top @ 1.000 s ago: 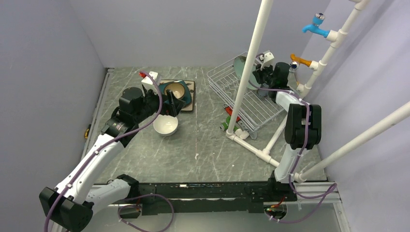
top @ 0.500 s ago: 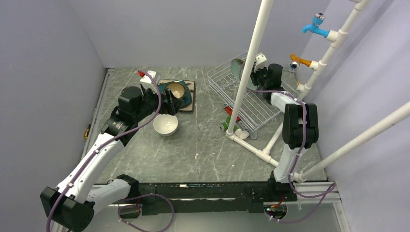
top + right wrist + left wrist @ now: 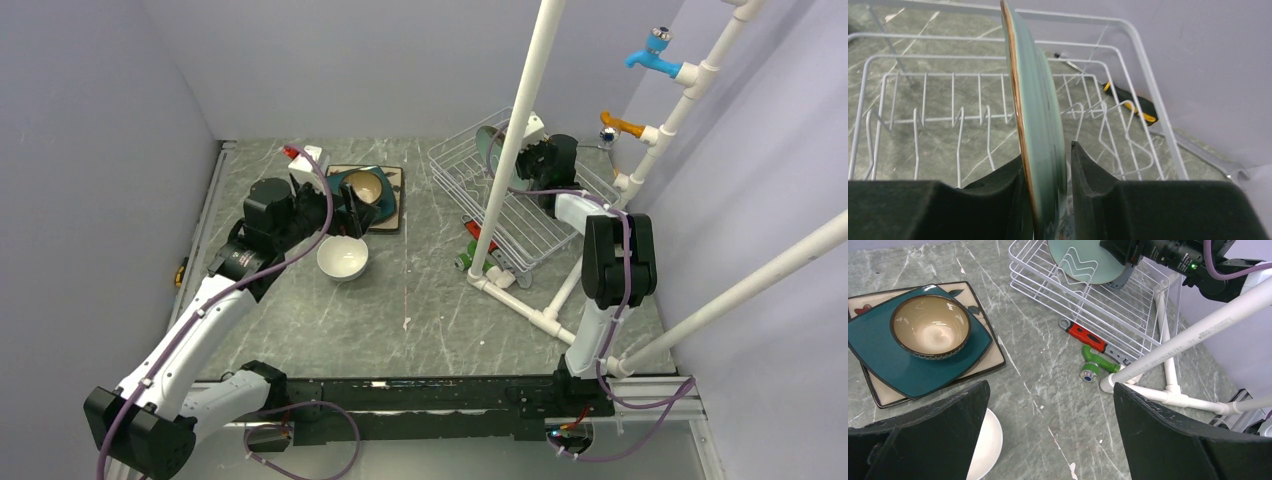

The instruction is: Load the mixed dishes into the dish rack

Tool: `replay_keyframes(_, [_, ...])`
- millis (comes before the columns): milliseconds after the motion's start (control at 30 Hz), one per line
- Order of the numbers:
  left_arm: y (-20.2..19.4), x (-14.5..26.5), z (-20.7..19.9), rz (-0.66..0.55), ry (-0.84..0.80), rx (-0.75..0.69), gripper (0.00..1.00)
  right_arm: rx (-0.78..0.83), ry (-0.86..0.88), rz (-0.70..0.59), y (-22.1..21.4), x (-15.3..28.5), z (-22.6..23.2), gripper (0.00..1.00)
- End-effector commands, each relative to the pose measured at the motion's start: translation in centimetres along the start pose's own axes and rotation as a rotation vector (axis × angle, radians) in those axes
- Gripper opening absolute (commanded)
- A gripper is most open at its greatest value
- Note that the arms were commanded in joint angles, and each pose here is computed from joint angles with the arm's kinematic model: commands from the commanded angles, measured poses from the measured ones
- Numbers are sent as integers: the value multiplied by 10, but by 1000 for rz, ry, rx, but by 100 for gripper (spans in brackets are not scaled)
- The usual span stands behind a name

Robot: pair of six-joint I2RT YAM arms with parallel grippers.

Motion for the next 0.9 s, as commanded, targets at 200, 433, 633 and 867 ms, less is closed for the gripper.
replay_keyframes(200, [8, -3, 2, -35, -28, 25, 99, 30, -117, -169, 58, 6, -16, 44])
replay_keyframes(433, [9, -3, 2, -39, -30, 26, 99, 2, -160, -180, 72, 19, -15, 57])
replay_keyframes(633, [9, -2, 2, -41, -27, 23, 99, -58, -201, -161, 82, 32, -14, 66])
replay_keyframes(867, [9, -2, 3, -39, -21, 21, 99, -179, -271, -146, 81, 68, -8, 70])
Point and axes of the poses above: each gripper's point midway between its finger pads, its own x axis back along the fingers, its own z axis along the line the jaws close on, y = z × x, the point moved 5 cm from there along x, back along the fingers, and after that the axes turned 8 degrees about -x, right-handed, at the moved point
